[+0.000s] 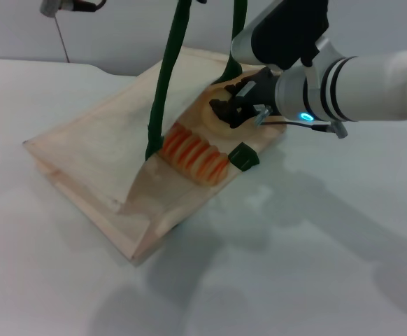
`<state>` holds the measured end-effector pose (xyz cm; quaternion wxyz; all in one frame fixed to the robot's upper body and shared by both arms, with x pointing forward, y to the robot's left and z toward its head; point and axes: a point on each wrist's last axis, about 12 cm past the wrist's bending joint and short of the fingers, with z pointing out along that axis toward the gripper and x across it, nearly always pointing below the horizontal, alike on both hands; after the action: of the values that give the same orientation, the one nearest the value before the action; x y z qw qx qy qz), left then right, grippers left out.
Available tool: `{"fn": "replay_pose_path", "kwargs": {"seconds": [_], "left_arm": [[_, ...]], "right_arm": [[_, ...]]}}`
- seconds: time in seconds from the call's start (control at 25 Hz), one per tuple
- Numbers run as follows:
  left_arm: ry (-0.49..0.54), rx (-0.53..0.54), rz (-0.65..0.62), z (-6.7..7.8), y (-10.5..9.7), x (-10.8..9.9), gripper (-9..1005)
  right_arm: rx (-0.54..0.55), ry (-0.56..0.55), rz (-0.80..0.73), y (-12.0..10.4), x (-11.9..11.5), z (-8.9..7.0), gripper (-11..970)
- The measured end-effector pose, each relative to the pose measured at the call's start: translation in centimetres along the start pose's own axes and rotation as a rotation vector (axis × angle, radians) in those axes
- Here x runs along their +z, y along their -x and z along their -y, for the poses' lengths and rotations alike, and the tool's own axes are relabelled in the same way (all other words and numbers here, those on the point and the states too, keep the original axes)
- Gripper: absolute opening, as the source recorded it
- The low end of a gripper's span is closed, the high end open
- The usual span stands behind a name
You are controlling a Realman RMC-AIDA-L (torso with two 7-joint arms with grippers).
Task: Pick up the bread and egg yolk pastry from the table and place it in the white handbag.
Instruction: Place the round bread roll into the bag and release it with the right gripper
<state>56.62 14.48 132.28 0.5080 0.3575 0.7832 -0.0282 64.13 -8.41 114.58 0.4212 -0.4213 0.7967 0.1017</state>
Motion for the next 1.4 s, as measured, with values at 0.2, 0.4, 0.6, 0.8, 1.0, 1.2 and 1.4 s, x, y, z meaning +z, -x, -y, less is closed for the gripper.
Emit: {"fn": "replay_pose_path", "kwargs": {"seconds": [0.2,0.4,0.6,0.8,1.0,1.2,1.4], "left_arm": [[0.001,0.000,0.000,0.0,0.0,0.0,121],[0.002,0.000,-0.002,-0.1,-0.1,0.0,121],[0.002,0.002,-0.001,0.0,0.0,0.0,121],[0.003,0.002,0.000,0.0,0.0,0.0,121],[0.009,-0.001,0.000,-0.2,-0.1,0.0,121],[0.021,-0.012,-0.010,-0.6,-0.6,0.1,121],[0.043,-0.037,-0.018,-1.3,-1.5,0.1,121]], "right_arm": [[0.005,0.003,0.004,0.0,0.1,-0.1,323],[0.002,0.001,0.014,0.3,0.0,-0.1,324],[-0.004,-0.001,0.020,0.6,0.1,-0.1,416],[-0.004,-0.005,0.024,0.6,0.1,0.0,639],[0.016,-0.014,0.003,0.1,0.3,0.4,793],[0.032,-0.016,-0.029,-0.8,0.5,0.7,845],[0.076,-0.016,-0.076,-2.1,0.1,1.4,846]]}}
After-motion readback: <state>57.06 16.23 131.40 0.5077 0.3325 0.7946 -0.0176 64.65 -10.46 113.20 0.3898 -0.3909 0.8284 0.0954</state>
